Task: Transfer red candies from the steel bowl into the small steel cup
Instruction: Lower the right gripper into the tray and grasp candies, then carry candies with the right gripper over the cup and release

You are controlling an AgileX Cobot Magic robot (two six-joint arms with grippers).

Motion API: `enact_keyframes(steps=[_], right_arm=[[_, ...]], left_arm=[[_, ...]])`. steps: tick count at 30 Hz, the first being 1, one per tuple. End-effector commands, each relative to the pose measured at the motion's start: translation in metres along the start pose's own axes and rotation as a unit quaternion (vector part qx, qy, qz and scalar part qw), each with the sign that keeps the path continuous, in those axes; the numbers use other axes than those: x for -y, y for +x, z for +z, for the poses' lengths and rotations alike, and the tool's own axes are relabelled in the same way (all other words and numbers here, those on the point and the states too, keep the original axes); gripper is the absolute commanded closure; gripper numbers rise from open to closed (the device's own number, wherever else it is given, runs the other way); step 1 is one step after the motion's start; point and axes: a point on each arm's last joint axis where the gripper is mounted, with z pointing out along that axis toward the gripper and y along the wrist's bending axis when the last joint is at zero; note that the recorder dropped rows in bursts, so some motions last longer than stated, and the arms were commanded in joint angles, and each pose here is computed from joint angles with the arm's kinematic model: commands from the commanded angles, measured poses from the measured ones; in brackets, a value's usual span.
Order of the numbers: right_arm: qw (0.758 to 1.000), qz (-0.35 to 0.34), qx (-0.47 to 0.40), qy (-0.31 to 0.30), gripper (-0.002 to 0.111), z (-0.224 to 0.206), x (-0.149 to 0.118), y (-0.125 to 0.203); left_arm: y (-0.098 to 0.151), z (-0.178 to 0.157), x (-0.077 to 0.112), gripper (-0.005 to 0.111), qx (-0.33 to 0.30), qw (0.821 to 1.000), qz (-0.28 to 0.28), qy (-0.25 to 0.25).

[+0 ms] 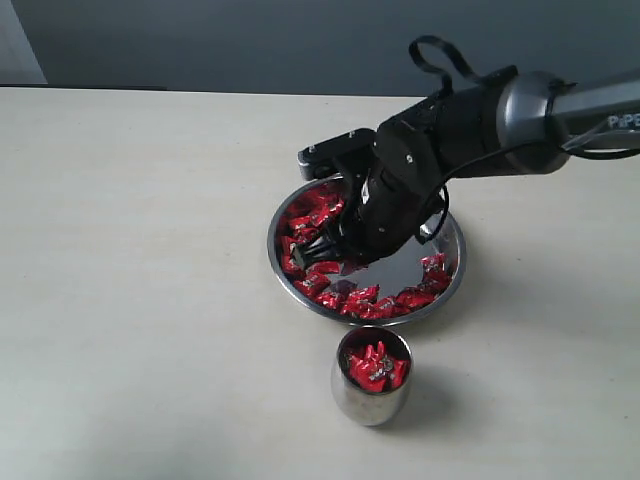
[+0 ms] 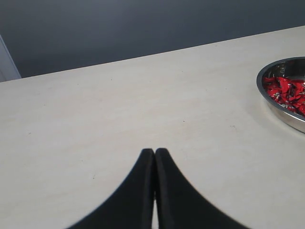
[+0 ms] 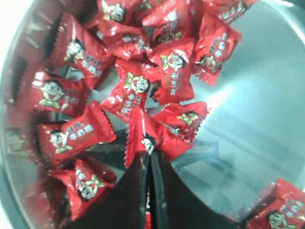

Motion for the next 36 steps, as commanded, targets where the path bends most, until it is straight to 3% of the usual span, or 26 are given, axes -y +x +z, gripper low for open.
enact_keyframes(steps=[1, 7, 12, 20, 36], right_arm=[[1.000, 0.001, 0.031, -0.001, 0.108, -0.036, 0.002, -0.007], [1.000, 0.007, 0.008, -0.015, 0.108, -0.080, -0.006, 0.004], [0.998, -0.050, 0.002, -0.035, 0.108, -0.110, -0.041, 0.027], [0.995, -0.033, -0.072, -0.062, 0.108, -0.100, -0.048, 0.079], [0.992, -0.028, -0.093, -0.082, 0.108, -0.099, -0.051, 0.085]], left_arm=[[-0.001, 0.000, 0.000, 0.106, 0.005, 1.000, -0.004, 0.003], [-0.001, 0.000, 0.000, 0.106, 0.005, 1.000, -0.004, 0.003], [-0.001, 0.000, 0.000, 0.106, 0.005, 1.000, -0.004, 0.003], [-0.001, 0.000, 0.000, 0.106, 0.005, 1.000, -0.004, 0.003], [-0.001, 0.000, 0.000, 0.106, 0.005, 1.000, -0.004, 0.003]])
